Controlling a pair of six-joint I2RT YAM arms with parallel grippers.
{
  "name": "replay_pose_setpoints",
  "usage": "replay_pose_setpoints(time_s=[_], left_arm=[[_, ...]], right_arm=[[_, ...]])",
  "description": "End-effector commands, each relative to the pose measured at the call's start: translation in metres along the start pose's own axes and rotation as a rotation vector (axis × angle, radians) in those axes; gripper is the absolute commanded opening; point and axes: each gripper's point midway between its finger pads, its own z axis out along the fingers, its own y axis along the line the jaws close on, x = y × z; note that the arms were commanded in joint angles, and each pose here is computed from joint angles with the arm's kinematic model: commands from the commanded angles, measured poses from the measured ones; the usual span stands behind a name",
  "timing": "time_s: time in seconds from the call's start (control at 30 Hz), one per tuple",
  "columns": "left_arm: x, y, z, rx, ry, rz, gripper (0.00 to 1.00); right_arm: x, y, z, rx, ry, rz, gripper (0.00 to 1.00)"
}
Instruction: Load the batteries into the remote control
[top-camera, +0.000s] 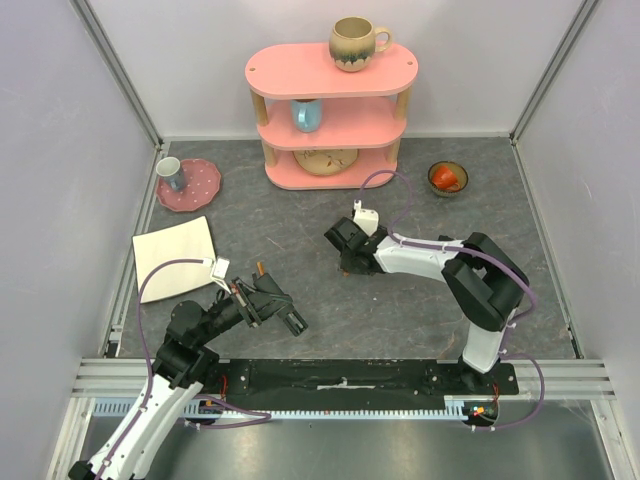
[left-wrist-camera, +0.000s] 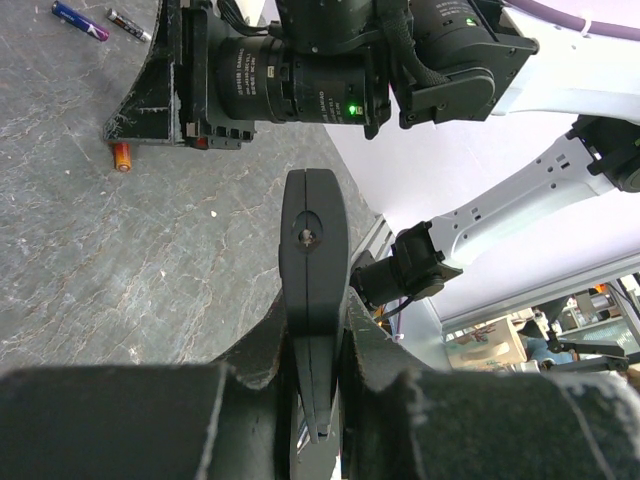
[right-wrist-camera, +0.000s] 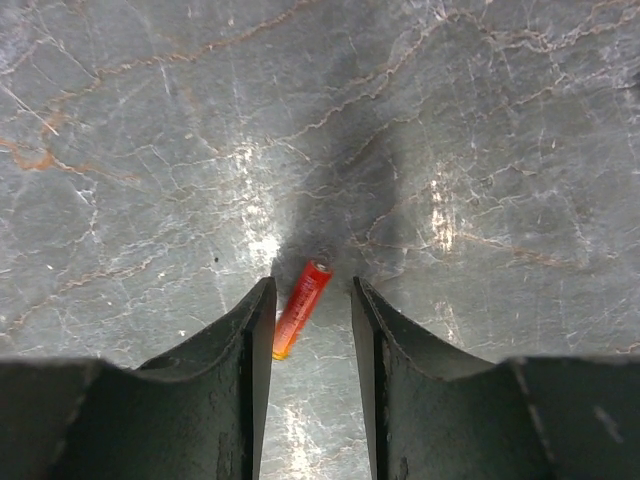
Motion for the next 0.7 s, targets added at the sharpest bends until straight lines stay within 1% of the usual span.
replay_pose_setpoints(time_s=[0.0, 0.13, 0.3, 0.4, 0.43, 0.5, 0.6, 0.63, 0.67], left_arm=[[-0.012, -0.021, -0.005, 0.074, -0.050, 0.050, 0.02], [-0.012, -0.022, -0.005, 0.077, -0.048, 0.051, 0.02], [-0.012, -0.023, -0.005, 0.081, -0.049, 0.055, 0.02], [-0.012, -0.023, -0.005, 0.080, -0.049, 0.054, 0.02], [-0.011, -0.022, -0.005, 0.080, -0.047, 0.052, 0.02], [-0.011, -0.022, -0.005, 0.079, -0.048, 0.050, 0.02], [-0.011, -0.021, -0.005, 0.076, -0.047, 0.043, 0.02], [-0.011, -0.020, -0.004, 0.073, -0.047, 0.038, 0.02], [-0.011, -0.019, -0.004, 0.070, -0.046, 0.034, 0.02]], right_arm=[[-0.010, 0.005, 0.000, 0.019, -0.023, 0.044, 0.43], [-0.006, 0.005, 0.002, 0.026, -0.009, 0.038, 0.39], [0.003, 0.000, 0.005, 0.038, 0.016, 0.030, 0.38], [0.005, -0.004, 0.006, 0.047, 0.017, 0.013, 0.29], [0.006, -0.005, 0.006, 0.048, 0.018, 0.005, 0.22], [0.005, -0.010, 0.006, 0.057, 0.012, -0.017, 0.18], [0.003, -0.016, 0.005, 0.068, 0.005, -0.044, 0.08], [0.003, -0.017, 0.005, 0.065, 0.006, -0.058, 0.00], [-0.003, -0.015, -0.001, 0.052, -0.011, -0.064, 0.00]])
